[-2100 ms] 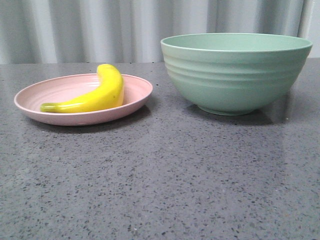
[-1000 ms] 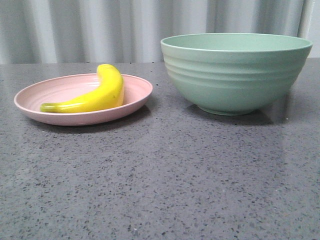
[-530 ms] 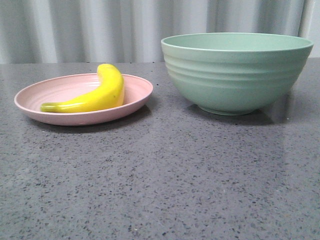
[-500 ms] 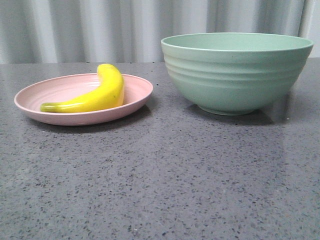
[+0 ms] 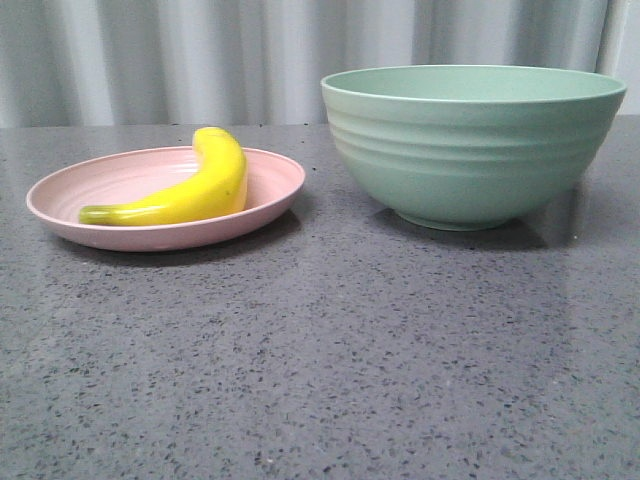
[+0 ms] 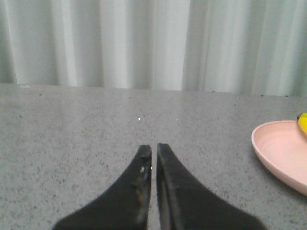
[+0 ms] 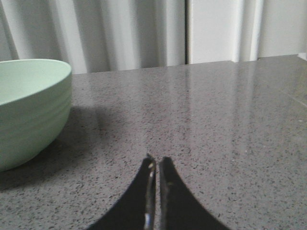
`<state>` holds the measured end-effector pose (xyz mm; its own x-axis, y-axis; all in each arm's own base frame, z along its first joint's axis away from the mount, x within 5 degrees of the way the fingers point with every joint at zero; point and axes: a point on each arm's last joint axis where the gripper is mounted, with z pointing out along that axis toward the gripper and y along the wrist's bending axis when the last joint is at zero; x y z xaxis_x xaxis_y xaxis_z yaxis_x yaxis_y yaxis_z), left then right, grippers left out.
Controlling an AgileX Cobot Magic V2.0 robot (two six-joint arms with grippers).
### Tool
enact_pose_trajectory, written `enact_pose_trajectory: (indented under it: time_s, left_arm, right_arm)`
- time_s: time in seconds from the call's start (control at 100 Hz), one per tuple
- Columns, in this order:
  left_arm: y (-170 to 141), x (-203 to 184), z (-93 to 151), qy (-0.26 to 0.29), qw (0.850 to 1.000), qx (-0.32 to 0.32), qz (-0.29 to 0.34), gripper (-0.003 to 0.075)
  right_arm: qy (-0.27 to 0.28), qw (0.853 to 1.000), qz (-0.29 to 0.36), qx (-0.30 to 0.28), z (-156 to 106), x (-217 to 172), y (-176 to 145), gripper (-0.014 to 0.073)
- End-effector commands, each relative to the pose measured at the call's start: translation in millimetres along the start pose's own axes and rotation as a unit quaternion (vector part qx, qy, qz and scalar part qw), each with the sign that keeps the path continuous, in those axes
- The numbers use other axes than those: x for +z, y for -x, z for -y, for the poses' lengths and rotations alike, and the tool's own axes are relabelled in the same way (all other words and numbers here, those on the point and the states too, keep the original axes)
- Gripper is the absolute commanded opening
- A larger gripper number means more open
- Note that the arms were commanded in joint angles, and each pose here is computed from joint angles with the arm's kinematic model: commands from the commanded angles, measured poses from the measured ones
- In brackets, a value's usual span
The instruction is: Transfer banana from pink plate to green bowl
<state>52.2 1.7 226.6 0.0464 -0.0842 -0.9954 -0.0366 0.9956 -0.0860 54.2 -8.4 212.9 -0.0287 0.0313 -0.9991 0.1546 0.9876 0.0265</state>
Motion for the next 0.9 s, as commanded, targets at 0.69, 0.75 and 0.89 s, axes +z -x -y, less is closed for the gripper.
enact_pose_trajectory:
  time_s: [0.69,0.75,0.89]
  left_arm:
    - [82.0,41.3,7.1,0.001,0.999,-0.015,-0.034,0.0197]
    - [81.7,43.0,7.0,0.002,0.999,-0.017,-0.035,0.0328]
    - [85.7,46.2,6.7,0.003,1.000,-0.022,-0.012,0.0470]
  right_arm:
    - [0.006,0.994,-0.110,0.021,-4.1,33.2,78.2,-0.0079]
    - [0.006,0.994,-0.110,0.021,-4.1,33.2,78.2,-0.0079]
    - [0.007,0.994,-0.110,0.023,-4.2,33.2,78.2,-0.0079]
